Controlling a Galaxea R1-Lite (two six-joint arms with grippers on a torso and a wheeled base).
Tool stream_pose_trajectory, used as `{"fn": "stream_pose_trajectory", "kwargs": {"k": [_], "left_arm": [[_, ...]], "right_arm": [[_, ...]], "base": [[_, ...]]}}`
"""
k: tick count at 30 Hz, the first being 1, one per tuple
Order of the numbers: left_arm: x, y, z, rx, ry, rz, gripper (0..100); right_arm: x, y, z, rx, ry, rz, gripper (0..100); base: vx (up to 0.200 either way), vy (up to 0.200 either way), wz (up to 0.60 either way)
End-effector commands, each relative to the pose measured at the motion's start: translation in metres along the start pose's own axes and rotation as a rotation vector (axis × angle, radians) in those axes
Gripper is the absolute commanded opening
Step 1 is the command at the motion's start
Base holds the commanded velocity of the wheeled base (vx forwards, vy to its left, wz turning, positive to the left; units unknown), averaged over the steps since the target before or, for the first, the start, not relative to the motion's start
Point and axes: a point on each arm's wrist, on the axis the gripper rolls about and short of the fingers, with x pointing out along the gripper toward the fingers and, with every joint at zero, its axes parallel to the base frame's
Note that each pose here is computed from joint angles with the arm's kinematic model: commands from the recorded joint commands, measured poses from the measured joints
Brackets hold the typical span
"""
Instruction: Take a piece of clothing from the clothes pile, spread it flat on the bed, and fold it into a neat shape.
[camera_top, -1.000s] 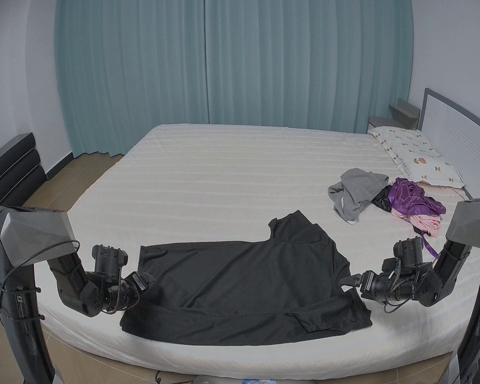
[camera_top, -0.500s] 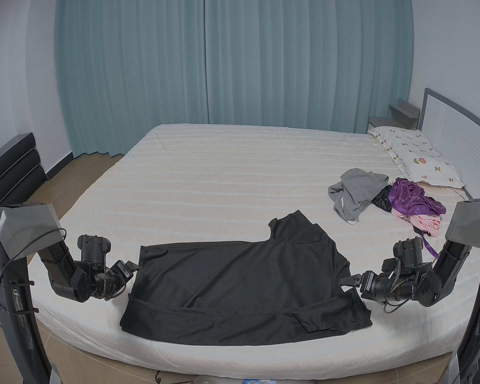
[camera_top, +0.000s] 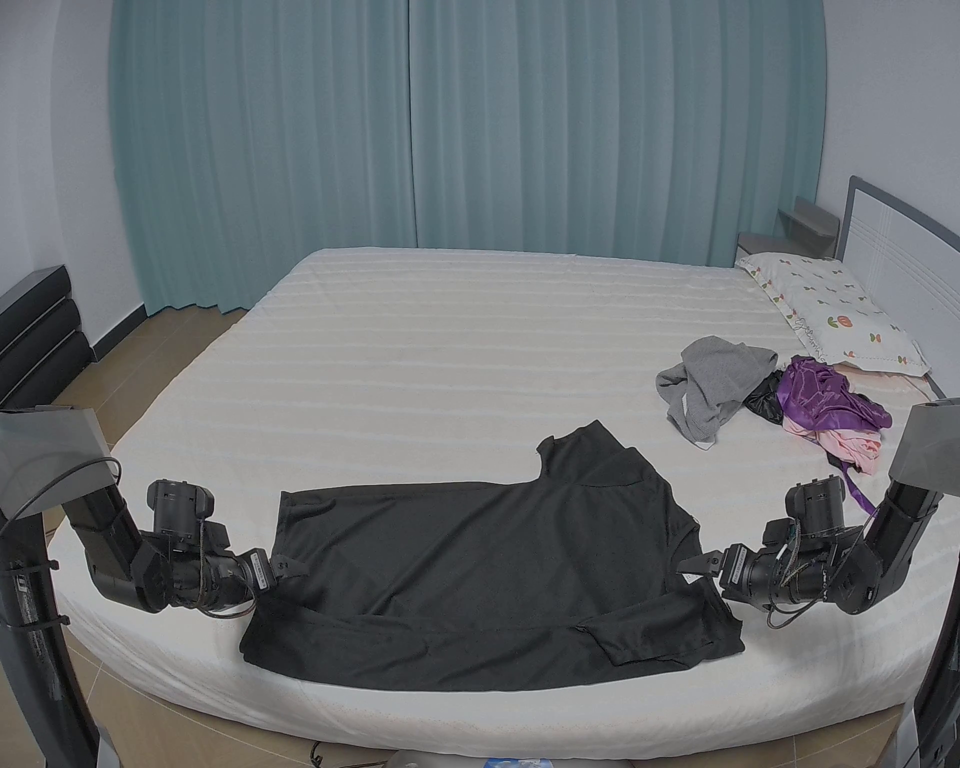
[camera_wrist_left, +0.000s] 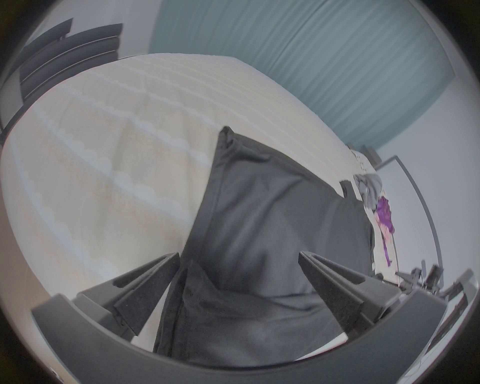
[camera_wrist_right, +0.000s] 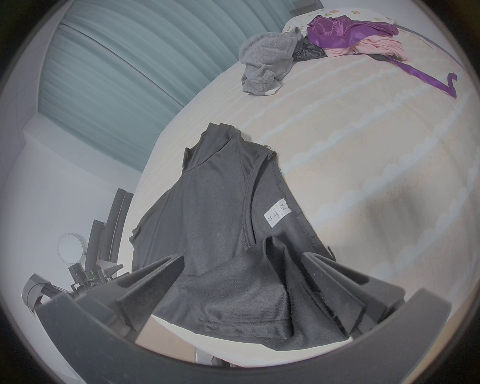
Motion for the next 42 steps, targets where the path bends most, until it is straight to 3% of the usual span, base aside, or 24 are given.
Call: {"fn": "stream_pose_trajectory", "kwargs": {"k": [1,6,14,21,28,40,41,42], "left_arm": [[-0.006,0.003,-0.01,0.018,0.033,-0.003,100],[-0.013,0.003,-0.019,0.047,0.044,-0.034,100],[-0.025,0.015,-0.025,0.088,-0.009,-0.077,100],[-0.035,0.019,-0.031,0.107,0.03,-0.176,100],[-0.02,0.029,-0.043,0.224,0.077,-0.149,100],[-0.015,0.03,-0.041,0.225,0.074,-0.152,100],[-0.015,0.03,-0.041,0.225,0.076,-0.151,0],[-0.016,0.03,-0.042,0.223,0.076,-0.15,0]], "right_arm": [[0.001,0.0,-0.001,0.0,0.006,-0.001,100],[0.001,0.0,-0.001,0.0,0.007,-0.002,100],[0.0,-0.001,-0.004,-0.002,0.016,-0.005,100],[0.0,-0.001,-0.004,-0.005,0.016,-0.005,100],[0.0,-0.001,-0.005,-0.008,0.019,-0.007,100],[0.0,-0.001,-0.005,-0.009,0.019,-0.007,100],[0.0,-0.001,-0.005,-0.01,0.018,-0.006,100],[0.0,-0.001,-0.005,-0.009,0.019,-0.007,100]], "base": [[0.0,0.0,0.0],[0.0,0.0,0.0],[0.0,0.0,0.0],[0.0,0.0,0.0],[0.0,0.0,0.0],[0.0,0.0,0.0],[0.0,0.0,0.0],[0.0,0.0,0.0]]}}
